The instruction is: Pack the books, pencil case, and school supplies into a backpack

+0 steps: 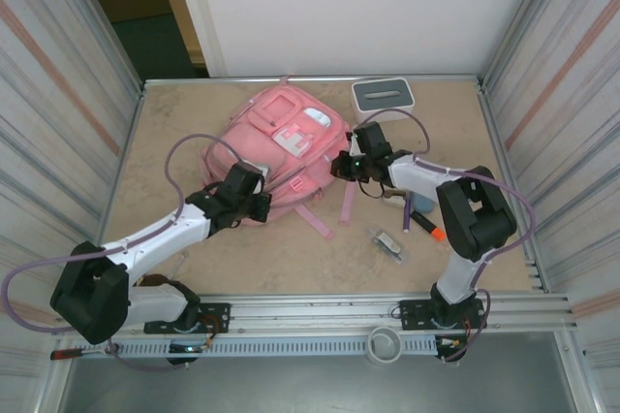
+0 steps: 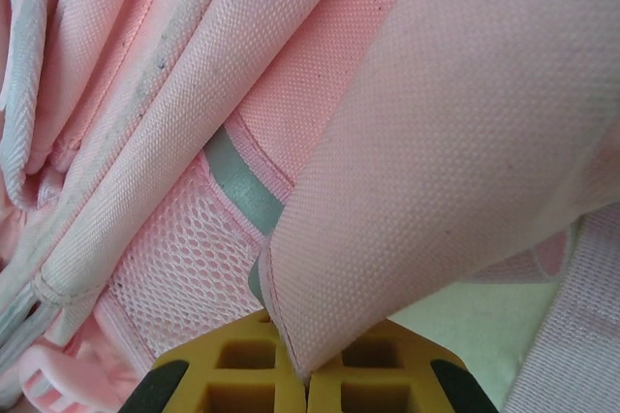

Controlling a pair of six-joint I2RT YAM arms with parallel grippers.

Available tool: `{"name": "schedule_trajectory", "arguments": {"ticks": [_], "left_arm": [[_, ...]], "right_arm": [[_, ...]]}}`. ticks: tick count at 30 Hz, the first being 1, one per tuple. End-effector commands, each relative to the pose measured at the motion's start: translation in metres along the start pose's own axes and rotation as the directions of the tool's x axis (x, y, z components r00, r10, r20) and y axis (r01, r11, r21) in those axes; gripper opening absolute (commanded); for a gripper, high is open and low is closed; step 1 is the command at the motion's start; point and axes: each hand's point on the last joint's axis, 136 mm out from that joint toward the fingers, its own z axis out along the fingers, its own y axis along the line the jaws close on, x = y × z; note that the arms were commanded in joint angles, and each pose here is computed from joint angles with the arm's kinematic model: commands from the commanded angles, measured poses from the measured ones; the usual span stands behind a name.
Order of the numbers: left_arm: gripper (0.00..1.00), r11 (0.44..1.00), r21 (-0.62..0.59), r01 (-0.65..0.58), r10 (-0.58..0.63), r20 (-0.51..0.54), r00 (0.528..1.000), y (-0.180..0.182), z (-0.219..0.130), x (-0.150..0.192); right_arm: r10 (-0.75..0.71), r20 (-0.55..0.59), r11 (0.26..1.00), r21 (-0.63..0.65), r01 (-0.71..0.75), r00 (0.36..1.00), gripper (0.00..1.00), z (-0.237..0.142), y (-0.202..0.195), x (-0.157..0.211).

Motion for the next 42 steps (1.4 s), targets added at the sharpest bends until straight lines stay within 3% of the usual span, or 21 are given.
{"name": "schedule_trajectory", "arguments": {"ticks": [1,5,8,10,15,19,26,30,36,40,42], "left_arm": [[0.00,0.996,0.082,-0.022,0.021,0.010,1.000,-0.021,-0.006,-0.003],[0.00,0.988,0.151,-0.041,0.038,0.021,0.999,-0.050,0.000,-0.015],[0.00,0.985,0.168,-0.035,0.034,0.013,0.999,-0.060,0.008,-0.020],[0.00,0.986,0.163,-0.038,0.037,0.011,0.999,-0.062,0.011,-0.021],[0.00,0.989,0.143,-0.045,0.041,0.024,0.999,-0.059,0.012,-0.022],[0.00,0.991,0.123,-0.057,0.054,0.027,0.998,-0.055,0.011,-0.021],[0.00,0.991,0.118,-0.060,0.057,0.026,0.998,-0.054,0.010,-0.019],[0.00,0.993,0.099,-0.059,0.057,0.024,0.998,-0.049,0.010,-0.016],[0.00,0.997,0.013,-0.071,0.071,0.013,0.997,-0.029,0.005,-0.009],[0.00,0.997,-0.060,-0.058,0.057,-0.006,0.998,-0.004,0.001,-0.002],[0.00,0.996,-0.087,-0.031,0.030,-0.009,0.999,0.009,-0.001,0.001]], "right_arm": [[-0.050,0.049,0.999,-0.010,0.051,0.998,0.00,0.003,0.009,-0.032],[-0.043,0.049,0.999,0.001,0.043,0.998,0.05,0.008,0.006,-0.053],[-0.025,0.061,1.000,0.002,0.025,0.998,0.21,0.000,0.001,-0.056],[-0.015,0.061,1.000,-0.003,0.015,0.998,0.35,-0.008,-0.001,-0.045],[0.057,0.014,0.995,-0.082,-0.056,0.998,0.59,-0.015,0.005,0.007],[0.082,-0.029,0.987,-0.135,-0.085,0.996,0.66,-0.007,0.021,0.040],[0.104,-0.077,0.973,-0.197,-0.117,0.992,0.68,0.021,0.045,0.063],[0.117,-0.082,0.971,-0.200,-0.132,0.990,0.58,0.032,0.044,0.062],[0.140,-0.059,0.975,-0.168,-0.149,0.988,0.13,0.032,0.025,0.053],[0.142,-0.035,0.976,-0.160,-0.146,0.989,0.00,0.022,0.015,0.042],[0.134,-0.019,0.979,-0.151,-0.136,0.991,0.00,0.016,0.010,0.035]]}}
